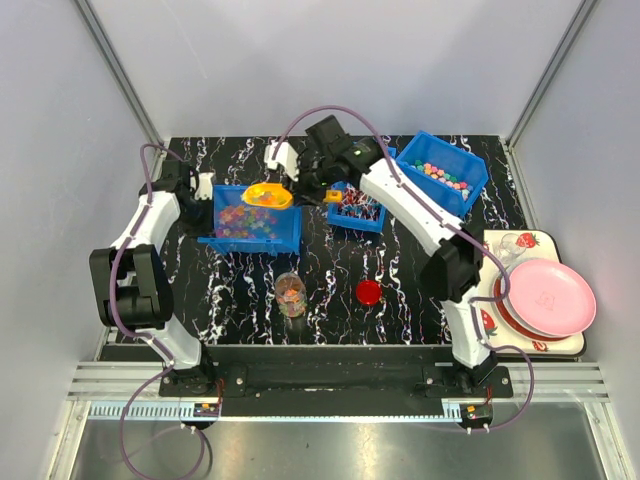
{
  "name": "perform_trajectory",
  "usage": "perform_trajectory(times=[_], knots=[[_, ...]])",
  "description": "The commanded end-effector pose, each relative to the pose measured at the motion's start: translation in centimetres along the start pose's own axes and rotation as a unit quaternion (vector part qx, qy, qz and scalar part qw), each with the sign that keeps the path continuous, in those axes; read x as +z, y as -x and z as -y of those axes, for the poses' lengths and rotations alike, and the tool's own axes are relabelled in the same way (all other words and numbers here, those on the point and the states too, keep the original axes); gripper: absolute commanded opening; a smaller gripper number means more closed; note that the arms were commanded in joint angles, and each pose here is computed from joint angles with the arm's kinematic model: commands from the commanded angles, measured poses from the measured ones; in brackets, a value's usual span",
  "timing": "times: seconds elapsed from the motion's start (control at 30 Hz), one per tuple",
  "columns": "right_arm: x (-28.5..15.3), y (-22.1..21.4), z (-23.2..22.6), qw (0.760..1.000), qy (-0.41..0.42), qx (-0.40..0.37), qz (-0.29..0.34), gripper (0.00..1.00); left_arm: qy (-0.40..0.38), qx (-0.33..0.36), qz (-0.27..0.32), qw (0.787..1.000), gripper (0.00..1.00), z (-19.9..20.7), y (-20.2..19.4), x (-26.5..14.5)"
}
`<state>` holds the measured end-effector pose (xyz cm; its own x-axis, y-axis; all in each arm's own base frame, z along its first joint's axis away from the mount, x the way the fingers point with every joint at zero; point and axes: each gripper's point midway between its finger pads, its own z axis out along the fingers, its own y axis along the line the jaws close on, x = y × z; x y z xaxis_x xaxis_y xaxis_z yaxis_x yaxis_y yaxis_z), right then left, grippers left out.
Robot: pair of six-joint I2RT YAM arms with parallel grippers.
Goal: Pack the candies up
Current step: Scoop the fake candies from the storage box, then place the fake candies in the packing bottle.
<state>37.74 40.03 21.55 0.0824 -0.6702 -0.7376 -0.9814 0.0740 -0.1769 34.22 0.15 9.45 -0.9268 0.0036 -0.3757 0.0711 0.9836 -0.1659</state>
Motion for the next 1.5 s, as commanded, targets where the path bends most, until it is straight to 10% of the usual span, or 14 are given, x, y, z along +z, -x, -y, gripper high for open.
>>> perform_trajectory(times=[0.0,1.0,1.47], knots=[[-6.5,3.7,0.0,0.998,-0.026,-0.012,0.052,0.0,-0.009,0.0,0.049,0.999,0.0,0.2,2.5,-0.9],[-12.8,3.7,-3.4,0.996,-0.05,0.019,0.068,0.0,-0.011,-0.021,0.046,0.999,0.0,-1.1,2.4,-0.9],[-14.3,-1.9,-7.7,0.999,-0.031,-0.007,-0.024,0.0,-0.022,-0.031,0.045,0.998,0.0,-1.4,2.0,-0.7]])
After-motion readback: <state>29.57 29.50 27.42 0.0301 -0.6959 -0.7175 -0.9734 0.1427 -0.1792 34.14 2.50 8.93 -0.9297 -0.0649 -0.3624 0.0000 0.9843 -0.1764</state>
